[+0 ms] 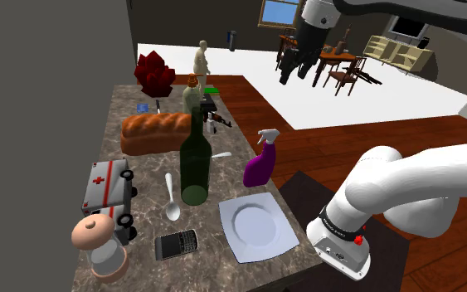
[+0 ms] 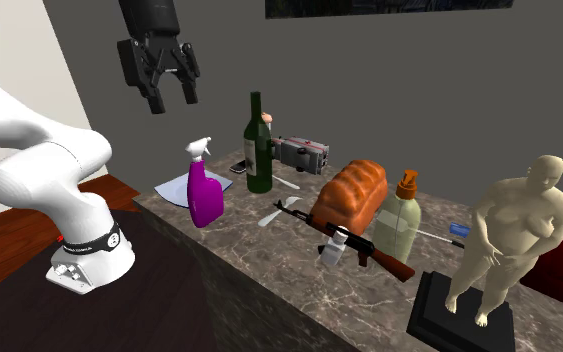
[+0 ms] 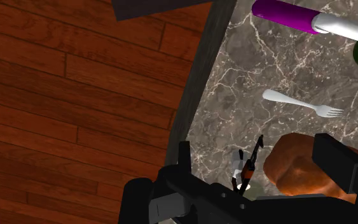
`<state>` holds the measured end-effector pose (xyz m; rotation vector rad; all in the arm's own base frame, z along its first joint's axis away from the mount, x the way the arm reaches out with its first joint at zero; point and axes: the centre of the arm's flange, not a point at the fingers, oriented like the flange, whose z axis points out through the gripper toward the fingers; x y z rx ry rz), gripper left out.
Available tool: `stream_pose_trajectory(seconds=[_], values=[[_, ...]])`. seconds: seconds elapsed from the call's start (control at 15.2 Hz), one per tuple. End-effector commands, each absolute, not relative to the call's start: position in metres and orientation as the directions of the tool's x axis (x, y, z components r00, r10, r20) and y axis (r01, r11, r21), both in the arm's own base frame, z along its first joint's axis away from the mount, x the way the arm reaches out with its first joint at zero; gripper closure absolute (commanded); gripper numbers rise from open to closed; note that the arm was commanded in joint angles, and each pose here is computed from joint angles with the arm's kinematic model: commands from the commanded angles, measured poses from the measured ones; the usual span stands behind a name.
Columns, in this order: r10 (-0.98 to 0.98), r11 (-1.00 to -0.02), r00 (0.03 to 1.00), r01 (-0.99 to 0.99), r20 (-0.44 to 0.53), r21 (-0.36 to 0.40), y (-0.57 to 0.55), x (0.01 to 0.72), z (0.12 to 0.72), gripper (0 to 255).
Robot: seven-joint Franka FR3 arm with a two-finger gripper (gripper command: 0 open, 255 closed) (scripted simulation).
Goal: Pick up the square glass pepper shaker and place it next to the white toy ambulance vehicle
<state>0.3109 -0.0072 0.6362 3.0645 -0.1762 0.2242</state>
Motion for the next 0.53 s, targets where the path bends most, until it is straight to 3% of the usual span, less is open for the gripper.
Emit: stream_pose_trajectory(seconds=[0.0,0.46], values=[[-0.109,-0.991,0.983,-0.119,0.149,0.055,-0.007,0.311,0.636,0],[-0.132,-0.990,0.983,-0.137,0.129,0.031,-0.005,0.389,0.583,0]])
